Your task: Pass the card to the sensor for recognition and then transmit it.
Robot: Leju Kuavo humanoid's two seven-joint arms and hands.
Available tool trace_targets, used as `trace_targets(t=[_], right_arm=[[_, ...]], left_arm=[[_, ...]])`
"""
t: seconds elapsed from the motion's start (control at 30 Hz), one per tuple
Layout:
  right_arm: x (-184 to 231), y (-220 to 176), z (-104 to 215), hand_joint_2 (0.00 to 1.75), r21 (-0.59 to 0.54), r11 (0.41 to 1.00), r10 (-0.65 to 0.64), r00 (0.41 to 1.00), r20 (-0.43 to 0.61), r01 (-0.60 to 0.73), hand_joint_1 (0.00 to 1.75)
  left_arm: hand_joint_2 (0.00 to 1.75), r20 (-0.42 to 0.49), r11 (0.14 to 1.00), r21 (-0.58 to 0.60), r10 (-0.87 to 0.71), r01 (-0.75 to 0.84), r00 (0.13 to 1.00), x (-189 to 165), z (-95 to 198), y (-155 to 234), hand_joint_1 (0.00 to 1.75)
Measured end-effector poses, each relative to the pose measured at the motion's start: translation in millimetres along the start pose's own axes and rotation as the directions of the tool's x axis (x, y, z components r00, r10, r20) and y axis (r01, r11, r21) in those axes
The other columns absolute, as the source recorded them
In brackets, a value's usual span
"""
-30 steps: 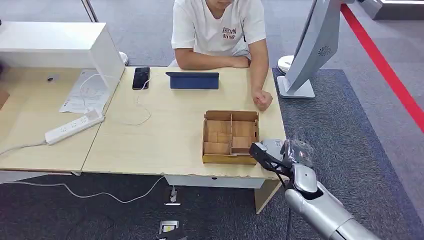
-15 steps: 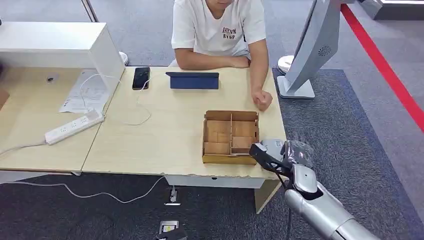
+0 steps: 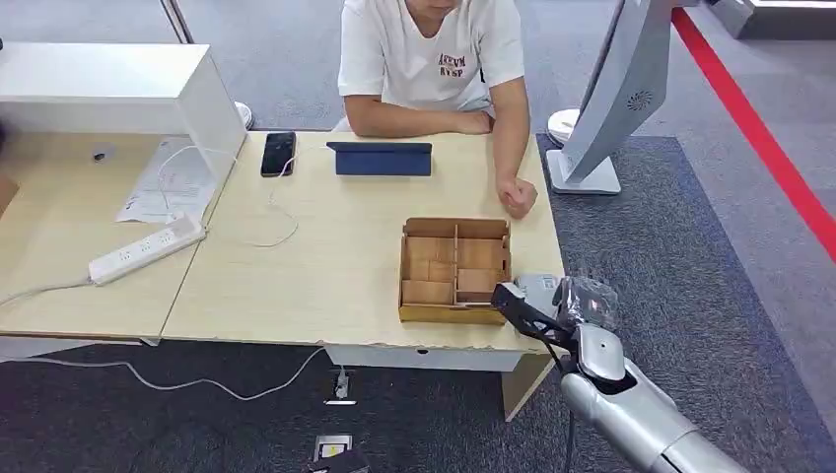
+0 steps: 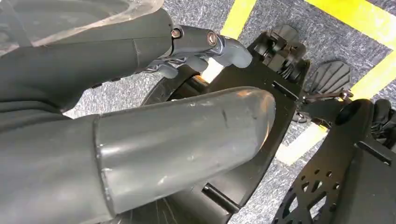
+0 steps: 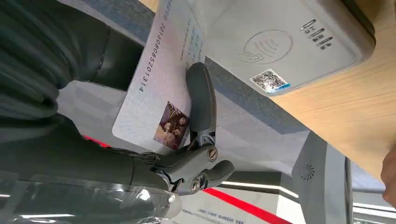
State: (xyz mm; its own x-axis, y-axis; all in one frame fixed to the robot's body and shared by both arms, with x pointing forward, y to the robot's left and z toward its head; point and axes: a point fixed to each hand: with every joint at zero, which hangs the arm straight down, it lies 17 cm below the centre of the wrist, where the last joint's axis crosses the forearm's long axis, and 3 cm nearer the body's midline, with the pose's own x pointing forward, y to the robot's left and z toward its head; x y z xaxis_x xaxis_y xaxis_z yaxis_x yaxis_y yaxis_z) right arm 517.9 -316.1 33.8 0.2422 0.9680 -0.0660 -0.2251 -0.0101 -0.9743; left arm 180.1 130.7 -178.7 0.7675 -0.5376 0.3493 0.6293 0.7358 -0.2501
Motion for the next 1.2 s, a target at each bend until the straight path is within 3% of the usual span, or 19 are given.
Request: trace_targets(t=[0.37, 0.5, 0.6, 0.77, 1.2], right_arm=[[0, 0, 0, 1.75, 0.000, 1.000, -0.002, 1.000, 0.000, 0.002, 1.75], [8, -4, 5, 1.75, -0.075, 0.979, -0.186, 0.981, 0.059, 0.190, 1.75], [9, -6, 12, 1.75, -0.128, 0.961, -0.233, 0.968, 0.089, 0.243, 1.75], [3, -38, 11, 1.75, -0.201, 0.946, -0.243, 0.967, 0.075, 0.253, 1.75], [14, -149, 10, 1.75, -0.360, 0.906, -0.177, 0.972, 0.156, 0.223, 1.75]], left_arm=[[0.00, 0.000, 1.000, 0.000, -0.001, 0.001, 1.000, 0, 0, 0, 0.00], [0.00, 0.014, 0.993, -0.047, -0.107, 0.107, 0.994, 13, 2, -7, 0.00], [0.00, 0.042, 0.989, -0.048, -0.138, 0.140, 0.990, 33, 1, -6, 0.00], [0.00, 0.044, 0.988, -0.022, -0.154, 0.155, 0.987, 37, -2, -2, 0.00], [0.00, -0.007, 0.995, 0.013, -0.097, 0.097, 0.995, 0, -6, -5, 0.00]])
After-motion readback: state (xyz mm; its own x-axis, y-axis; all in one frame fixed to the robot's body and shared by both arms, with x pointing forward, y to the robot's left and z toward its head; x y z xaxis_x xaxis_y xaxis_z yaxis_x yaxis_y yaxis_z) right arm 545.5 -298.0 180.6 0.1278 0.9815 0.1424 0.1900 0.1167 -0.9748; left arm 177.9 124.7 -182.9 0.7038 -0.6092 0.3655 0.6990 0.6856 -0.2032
